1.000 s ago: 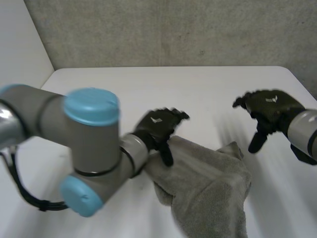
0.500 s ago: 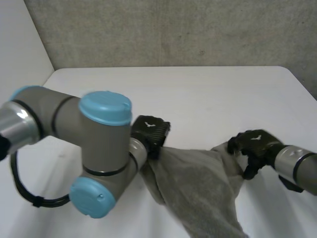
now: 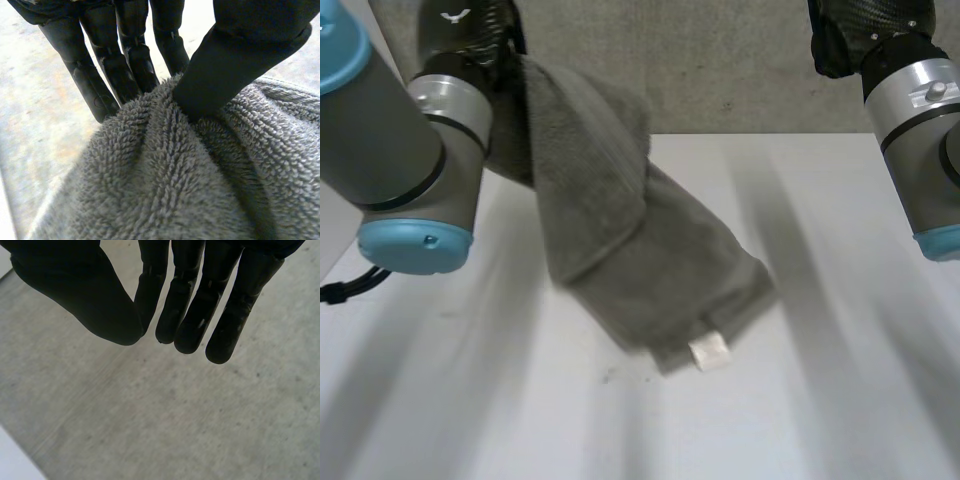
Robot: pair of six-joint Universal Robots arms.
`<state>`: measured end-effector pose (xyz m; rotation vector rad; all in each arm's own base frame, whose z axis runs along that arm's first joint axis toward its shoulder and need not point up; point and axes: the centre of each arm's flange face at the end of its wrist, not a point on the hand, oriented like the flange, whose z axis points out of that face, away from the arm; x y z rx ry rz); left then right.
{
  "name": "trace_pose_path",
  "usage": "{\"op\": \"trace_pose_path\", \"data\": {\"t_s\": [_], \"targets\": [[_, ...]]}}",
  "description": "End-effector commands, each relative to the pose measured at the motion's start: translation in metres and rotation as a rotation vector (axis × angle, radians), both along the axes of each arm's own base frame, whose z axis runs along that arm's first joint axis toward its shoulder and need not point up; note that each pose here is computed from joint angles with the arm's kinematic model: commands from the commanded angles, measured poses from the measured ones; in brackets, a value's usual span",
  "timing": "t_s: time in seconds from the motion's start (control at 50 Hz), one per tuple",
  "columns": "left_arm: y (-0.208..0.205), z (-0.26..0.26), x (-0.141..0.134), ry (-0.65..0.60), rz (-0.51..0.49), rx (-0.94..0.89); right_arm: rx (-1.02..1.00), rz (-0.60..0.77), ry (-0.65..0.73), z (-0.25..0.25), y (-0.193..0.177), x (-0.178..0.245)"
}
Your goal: Fold the towel.
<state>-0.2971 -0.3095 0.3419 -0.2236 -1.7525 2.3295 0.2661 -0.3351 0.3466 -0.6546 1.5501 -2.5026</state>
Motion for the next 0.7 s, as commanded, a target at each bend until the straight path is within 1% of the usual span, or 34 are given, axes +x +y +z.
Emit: {"op": "trace_pose_path", "data": {"t_s": [0.02, 0.04, 0.06, 0.08, 0.1, 0.14, 0.22, 0.28, 0.32, 0.34, 0.36, 0.38, 0.4, 0.42, 0.44, 0.46, 0.48, 0.52, 0.54, 0.58, 0.64, 0.68, 0.7], "targets": [[0.015, -0.066, 0.022, -0.093, 0.023, 0.212, 0.358, 0.118, 0.177, -0.07, 0.025, 0.013], [0.02, -0.093, 0.032, -0.134, 0.033, 0.29, 0.426, 0.143, 0.209, -0.085, 0.032, 0.017], [0.02, -0.093, 0.032, -0.134, 0.033, 0.291, 0.427, 0.143, 0.209, -0.085, 0.032, 0.017], [0.023, -0.11, 0.039, -0.157, 0.045, 0.341, 0.48, 0.156, 0.235, -0.097, 0.036, 0.019], [0.023, -0.11, 0.04, -0.157, 0.045, 0.341, 0.519, 0.161, 0.255, -0.107, 0.039, 0.019], [0.031, -0.131, 0.049, -0.187, 0.056, 0.409, 0.551, 0.163, 0.263, -0.116, 0.039, 0.019], [0.04, -0.136, 0.055, -0.199, 0.059, 0.437, 0.62, 0.167, 0.274, -0.138, 0.041, 0.02], [0.048, -0.126, 0.059, -0.189, 0.059, 0.416, 0.655, 0.174, 0.266, -0.146, 0.043, 0.022], [0.056, -0.098, 0.057, -0.157, 0.033, 0.342, 0.679, 0.188, 0.249, -0.15, 0.046, 0.026], [0.056, -0.097, 0.057, -0.157, 0.033, 0.341, 0.7, 0.202, 0.228, -0.153, 0.05, 0.031], [0.059, -0.079, 0.056, -0.136, 0.013, 0.287, 0.701, 0.203, 0.228, -0.153, 0.05, 0.031], [0.063, -0.052, 0.054, -0.104, -0.016, 0.21, 0.737, 0.213, 0.192, -0.156, 0.053, 0.034], [0.063, -0.052, 0.054, -0.103, -0.016, 0.209, 0.782, 0.227, 0.143, -0.158, 0.057, 0.037], [0.068, -0.025, 0.051, -0.072, -0.044, 0.132, 0.782, 0.227, 0.142, -0.158, 0.057, 0.038], [0.068, -0.025, 0.051, -0.072, -0.045, 0.132, 0.825, 0.237, 0.108, -0.163, 0.061, 0.04], [0.074, -0.003, 0.047, -0.051, -0.074, 0.073, 0.861, 0.251, 0.078, -0.167, 0.066, 0.045], [0.074, -0.003, 0.047, -0.051, -0.075, 0.072, 0.862, 0.251, 0.078, -0.167, 0.066, 0.045], [0.086, 0.043, 0.04, 0.002, -0.114, -0.037, 0.925, 0.293, 0.031, -0.174, 0.08, 0.057], [0.086, 0.043, 0.04, 0.002, -0.115, -0.038, 0.925, 0.293, 0.031, -0.175, 0.08, 0.057], [0.097, 0.075, 0.033, 0.036, -0.15, -0.1, 0.972, 0.321, -0.006, -0.182, 0.089, 0.067], [0.102, 0.088, 0.03, 0.05, -0.164, -0.125, 0.99, 0.338, -0.019, -0.186, 0.093, 0.073], [0.109, 0.106, 0.024, 0.069, -0.188, -0.156, 1.024, 0.375, -0.052, -0.193, 0.103, 0.087], [0.109, 0.106, 0.024, 0.069, -0.188, -0.156, 1.024, 0.375, -0.052, -0.193, 0.103, 0.087]]}}
